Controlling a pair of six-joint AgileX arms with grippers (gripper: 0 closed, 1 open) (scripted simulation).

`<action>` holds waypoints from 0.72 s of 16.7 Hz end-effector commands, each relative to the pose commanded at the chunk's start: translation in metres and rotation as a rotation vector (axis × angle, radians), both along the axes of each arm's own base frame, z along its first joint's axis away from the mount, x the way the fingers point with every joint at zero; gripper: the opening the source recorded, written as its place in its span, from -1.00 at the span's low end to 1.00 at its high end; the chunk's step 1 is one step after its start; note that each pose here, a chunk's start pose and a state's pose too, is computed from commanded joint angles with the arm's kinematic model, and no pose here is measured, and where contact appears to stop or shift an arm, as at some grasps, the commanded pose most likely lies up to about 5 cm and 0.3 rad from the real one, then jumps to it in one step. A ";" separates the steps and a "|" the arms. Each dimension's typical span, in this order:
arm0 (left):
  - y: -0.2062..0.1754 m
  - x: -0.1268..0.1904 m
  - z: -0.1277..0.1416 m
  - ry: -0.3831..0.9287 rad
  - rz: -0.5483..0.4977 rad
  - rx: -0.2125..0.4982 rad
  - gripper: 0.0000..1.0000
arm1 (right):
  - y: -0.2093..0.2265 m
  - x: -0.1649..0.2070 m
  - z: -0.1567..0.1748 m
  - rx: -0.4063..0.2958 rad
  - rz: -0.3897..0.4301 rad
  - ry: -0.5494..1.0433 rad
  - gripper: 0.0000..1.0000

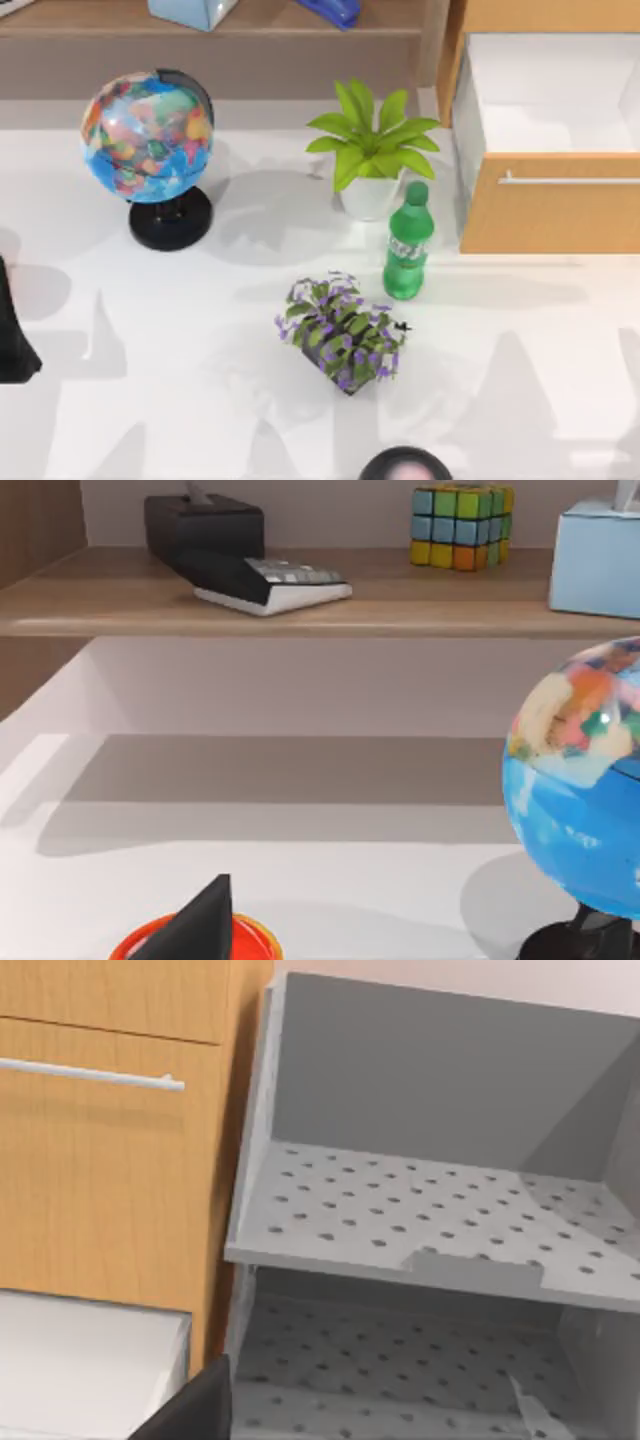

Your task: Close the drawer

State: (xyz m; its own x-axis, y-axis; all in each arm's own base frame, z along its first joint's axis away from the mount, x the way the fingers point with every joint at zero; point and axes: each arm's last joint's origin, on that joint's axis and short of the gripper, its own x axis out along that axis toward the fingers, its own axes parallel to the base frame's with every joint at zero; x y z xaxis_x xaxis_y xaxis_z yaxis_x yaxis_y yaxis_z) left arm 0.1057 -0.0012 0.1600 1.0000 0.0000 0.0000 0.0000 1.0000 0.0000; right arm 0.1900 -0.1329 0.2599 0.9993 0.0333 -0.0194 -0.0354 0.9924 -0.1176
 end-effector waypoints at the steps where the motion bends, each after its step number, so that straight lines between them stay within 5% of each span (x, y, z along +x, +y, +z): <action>1: 0.000 0.000 0.000 0.000 0.000 0.000 1.00 | 0.006 0.008 -0.011 -0.044 0.010 0.008 1.00; 6: 0.000 0.000 0.000 0.000 0.000 0.000 1.00 | 0.053 0.041 -0.079 -0.348 0.065 0.062 1.00; 12: 0.000 0.000 0.000 0.000 0.000 0.000 1.00 | 0.128 0.048 -0.140 -0.852 0.101 0.064 1.00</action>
